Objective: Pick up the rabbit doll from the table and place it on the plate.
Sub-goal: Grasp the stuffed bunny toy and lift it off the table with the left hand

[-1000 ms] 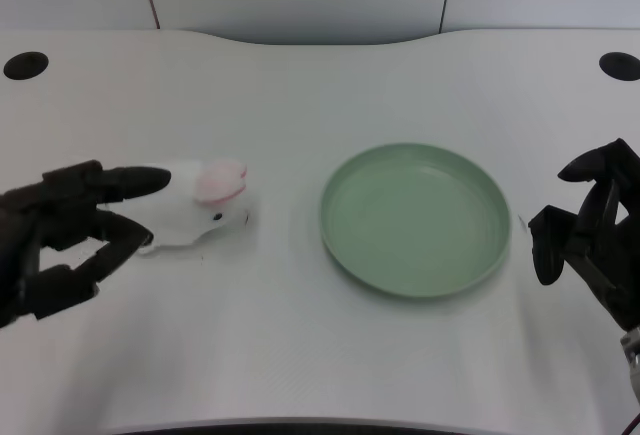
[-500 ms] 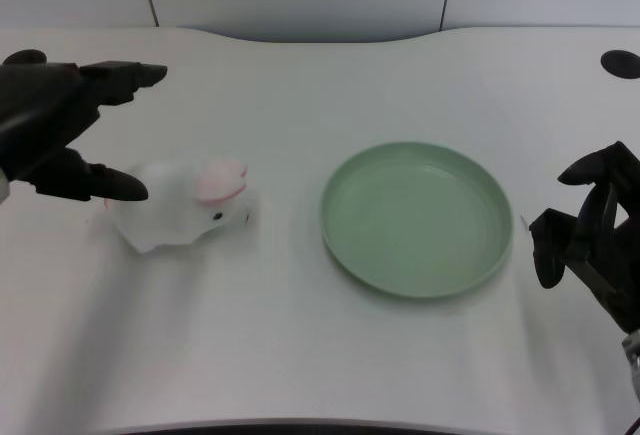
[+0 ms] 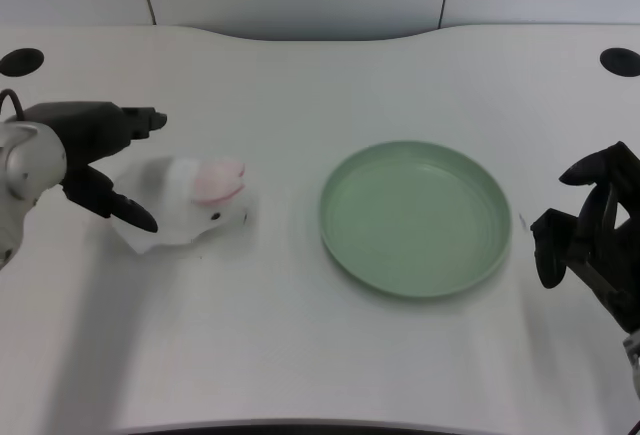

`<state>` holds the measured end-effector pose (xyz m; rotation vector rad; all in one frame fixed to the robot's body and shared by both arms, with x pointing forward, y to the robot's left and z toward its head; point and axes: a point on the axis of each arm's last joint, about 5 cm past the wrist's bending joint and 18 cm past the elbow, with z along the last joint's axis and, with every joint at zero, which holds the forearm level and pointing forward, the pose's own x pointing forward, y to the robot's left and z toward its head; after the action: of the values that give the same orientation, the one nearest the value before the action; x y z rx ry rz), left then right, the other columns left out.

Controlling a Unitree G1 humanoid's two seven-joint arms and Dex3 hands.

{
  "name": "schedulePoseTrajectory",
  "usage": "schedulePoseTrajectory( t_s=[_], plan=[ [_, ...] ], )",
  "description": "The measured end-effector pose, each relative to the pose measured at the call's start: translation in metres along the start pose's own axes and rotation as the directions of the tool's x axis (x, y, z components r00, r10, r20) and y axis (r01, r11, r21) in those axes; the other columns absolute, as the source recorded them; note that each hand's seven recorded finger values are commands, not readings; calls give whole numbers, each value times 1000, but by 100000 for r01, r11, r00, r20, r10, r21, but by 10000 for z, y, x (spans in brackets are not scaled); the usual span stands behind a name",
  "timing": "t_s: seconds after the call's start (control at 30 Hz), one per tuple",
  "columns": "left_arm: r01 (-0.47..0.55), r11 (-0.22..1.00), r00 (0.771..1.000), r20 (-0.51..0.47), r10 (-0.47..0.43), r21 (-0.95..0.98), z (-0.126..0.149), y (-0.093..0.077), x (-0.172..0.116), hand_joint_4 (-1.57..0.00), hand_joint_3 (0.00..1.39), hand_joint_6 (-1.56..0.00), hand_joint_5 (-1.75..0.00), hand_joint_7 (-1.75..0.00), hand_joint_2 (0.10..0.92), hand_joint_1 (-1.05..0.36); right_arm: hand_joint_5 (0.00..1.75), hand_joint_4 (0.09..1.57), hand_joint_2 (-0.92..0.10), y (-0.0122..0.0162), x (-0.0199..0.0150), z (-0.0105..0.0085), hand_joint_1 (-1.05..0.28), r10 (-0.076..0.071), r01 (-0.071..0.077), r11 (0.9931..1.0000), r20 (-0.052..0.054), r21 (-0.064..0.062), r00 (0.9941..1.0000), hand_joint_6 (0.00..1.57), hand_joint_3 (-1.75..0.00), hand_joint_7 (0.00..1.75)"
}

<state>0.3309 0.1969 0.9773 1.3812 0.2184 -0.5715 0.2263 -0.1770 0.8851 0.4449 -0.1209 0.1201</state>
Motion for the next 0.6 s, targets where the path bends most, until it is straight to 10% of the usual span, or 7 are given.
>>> schedulePoseTrajectory(
  t_s=[0.6],
  plan=[
    [-2836, 99619, 99488, -9434, 3613, 8246, 359, -36, 388, -10, 8, -73, -26, -17, 883, -868, 1746, 1295, -642, -25, -16, -13, -555, 885, -887, 99995, 511, 393, 99995, 659, -1377, 1746]
  ],
)
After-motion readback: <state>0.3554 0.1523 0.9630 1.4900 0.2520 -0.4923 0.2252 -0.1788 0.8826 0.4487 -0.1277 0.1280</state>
